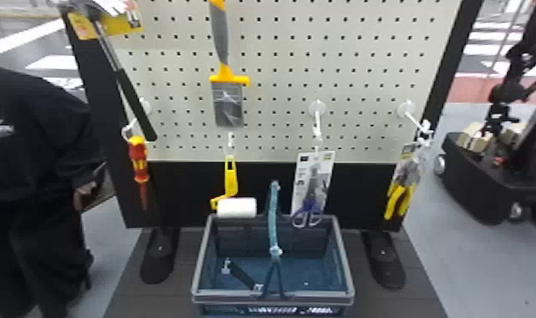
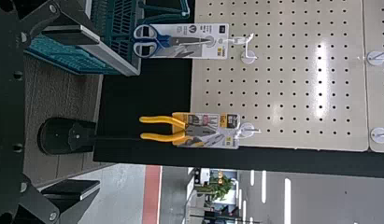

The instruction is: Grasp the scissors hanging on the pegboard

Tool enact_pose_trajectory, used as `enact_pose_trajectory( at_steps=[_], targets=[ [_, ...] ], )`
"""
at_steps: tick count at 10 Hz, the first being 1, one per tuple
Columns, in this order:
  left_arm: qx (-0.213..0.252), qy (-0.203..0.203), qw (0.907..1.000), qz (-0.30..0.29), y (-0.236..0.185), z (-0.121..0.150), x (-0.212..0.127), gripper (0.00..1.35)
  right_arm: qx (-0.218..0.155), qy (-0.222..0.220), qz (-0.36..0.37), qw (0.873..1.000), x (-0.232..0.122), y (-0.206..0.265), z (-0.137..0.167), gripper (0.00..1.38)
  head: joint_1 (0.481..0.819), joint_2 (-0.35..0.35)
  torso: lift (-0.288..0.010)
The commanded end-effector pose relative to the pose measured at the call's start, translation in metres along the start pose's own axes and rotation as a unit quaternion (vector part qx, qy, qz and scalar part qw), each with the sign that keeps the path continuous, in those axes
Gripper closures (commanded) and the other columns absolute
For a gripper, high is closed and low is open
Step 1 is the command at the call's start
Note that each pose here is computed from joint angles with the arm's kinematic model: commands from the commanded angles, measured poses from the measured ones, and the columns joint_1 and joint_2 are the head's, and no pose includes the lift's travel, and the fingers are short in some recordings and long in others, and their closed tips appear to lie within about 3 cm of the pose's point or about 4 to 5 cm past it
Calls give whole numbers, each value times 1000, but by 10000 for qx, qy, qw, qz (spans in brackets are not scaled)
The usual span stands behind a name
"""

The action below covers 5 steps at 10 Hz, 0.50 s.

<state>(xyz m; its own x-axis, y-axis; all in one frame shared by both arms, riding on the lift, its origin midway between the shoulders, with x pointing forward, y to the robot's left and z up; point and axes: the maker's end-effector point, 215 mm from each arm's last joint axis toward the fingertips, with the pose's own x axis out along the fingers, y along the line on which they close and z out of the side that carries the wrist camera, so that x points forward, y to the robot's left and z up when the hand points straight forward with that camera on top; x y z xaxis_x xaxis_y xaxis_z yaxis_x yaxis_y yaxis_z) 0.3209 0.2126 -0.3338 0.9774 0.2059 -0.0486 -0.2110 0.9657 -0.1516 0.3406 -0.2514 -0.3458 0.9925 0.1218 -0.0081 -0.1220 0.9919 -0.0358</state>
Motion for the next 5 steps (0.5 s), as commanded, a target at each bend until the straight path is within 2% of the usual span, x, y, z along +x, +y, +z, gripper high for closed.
enact_pose_trajectory(
  at_steps=[1, 5],
  targets=[
    [5, -3, 10000, 1, 0, 0, 0, 157, -1, -4, 4, 10000, 0, 0, 1, 200, 549, 0, -100],
    [-2, 1, 10000, 15, 1, 0, 0, 157, 30, 3, -6, 10000, 0, -1, 0, 197, 549, 0, -100]
  ],
)
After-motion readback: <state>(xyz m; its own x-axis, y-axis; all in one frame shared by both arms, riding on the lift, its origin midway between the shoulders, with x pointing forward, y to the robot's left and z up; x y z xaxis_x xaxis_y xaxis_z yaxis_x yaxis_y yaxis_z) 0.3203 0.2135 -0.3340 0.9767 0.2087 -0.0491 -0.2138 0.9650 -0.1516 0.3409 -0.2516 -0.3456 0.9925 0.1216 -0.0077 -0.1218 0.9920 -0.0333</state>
